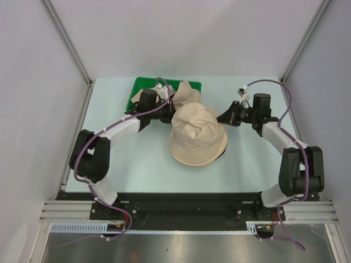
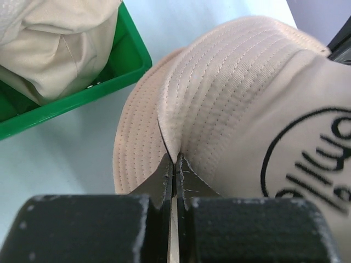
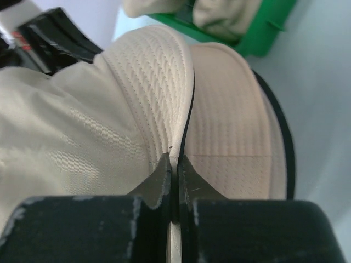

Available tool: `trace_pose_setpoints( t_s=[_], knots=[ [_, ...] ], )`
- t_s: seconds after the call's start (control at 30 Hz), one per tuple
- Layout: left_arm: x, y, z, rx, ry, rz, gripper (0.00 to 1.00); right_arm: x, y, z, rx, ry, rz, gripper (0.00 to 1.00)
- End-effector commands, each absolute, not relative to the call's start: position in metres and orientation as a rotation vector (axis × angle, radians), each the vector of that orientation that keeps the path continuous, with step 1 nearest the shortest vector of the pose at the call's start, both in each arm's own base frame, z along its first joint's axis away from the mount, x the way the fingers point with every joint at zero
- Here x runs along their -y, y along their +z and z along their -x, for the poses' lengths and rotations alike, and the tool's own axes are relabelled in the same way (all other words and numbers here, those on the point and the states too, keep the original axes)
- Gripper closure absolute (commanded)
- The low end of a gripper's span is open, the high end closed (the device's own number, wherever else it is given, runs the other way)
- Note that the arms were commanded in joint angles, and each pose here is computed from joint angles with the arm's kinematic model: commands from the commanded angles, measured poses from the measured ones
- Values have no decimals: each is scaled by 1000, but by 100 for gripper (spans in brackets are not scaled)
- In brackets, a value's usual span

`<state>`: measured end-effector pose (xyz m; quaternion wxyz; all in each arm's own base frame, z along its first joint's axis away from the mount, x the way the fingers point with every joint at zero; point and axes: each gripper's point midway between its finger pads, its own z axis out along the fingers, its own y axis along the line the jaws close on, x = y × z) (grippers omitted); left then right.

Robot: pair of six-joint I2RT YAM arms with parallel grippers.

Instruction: Stack the hats

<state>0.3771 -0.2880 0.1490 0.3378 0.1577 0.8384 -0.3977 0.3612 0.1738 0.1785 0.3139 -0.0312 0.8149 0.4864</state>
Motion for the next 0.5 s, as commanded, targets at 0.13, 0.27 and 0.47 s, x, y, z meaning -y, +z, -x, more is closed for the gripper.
trace_pose_setpoints(
  t_s=[0.13,0.27,0.47],
  knots=[
    [279,134,-381,-2223,-936,-356,100,-134,94,-328,-2487,851,-80,100],
    [271,123,-381,-2256,-879,-309,100,-124,84,-324,-2532,735,-91,100],
    [255,136,-392,-2255,-758,-220,100,-124,89,-318,-2535,695,-81,100]
  ],
)
